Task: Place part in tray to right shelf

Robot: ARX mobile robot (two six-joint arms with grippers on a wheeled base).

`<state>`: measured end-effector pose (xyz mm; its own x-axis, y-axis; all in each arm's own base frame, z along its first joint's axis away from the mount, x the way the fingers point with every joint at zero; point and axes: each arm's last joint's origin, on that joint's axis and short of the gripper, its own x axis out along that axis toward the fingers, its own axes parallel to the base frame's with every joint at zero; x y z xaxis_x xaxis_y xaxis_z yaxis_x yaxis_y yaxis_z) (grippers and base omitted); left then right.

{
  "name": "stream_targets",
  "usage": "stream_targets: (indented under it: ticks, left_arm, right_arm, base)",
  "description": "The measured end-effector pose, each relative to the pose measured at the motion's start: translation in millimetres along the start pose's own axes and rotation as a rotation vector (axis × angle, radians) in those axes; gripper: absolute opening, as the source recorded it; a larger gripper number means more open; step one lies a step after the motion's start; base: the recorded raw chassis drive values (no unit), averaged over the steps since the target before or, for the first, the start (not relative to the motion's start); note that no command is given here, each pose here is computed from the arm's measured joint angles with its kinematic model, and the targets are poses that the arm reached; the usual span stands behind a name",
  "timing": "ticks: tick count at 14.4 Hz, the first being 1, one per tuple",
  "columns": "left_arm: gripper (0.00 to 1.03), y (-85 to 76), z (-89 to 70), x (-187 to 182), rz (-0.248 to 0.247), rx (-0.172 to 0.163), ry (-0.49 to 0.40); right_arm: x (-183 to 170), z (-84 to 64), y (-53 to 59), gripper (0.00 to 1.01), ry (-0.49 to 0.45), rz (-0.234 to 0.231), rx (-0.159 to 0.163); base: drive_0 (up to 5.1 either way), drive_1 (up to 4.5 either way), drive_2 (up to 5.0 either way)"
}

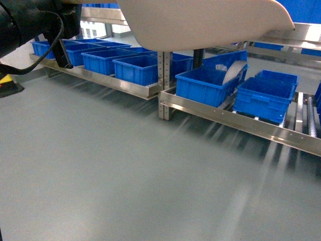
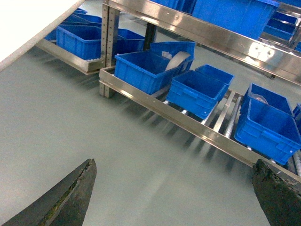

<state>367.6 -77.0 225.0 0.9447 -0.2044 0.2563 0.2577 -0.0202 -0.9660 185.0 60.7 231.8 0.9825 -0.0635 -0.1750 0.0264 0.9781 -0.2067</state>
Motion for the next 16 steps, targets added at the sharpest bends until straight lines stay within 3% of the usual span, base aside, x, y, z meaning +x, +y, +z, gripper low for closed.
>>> stream_targets:
  ticks: [16]
  left_arm:
    - [0.12, 0.2, 1.4, 0.0, 0.002, 0.001, -0.004]
  right_arm:
    - [0.0, 0.0, -0.1, 0.98, 0.0, 0.0, 0.0]
  base:
    - [-1.5, -1.51, -1.5]
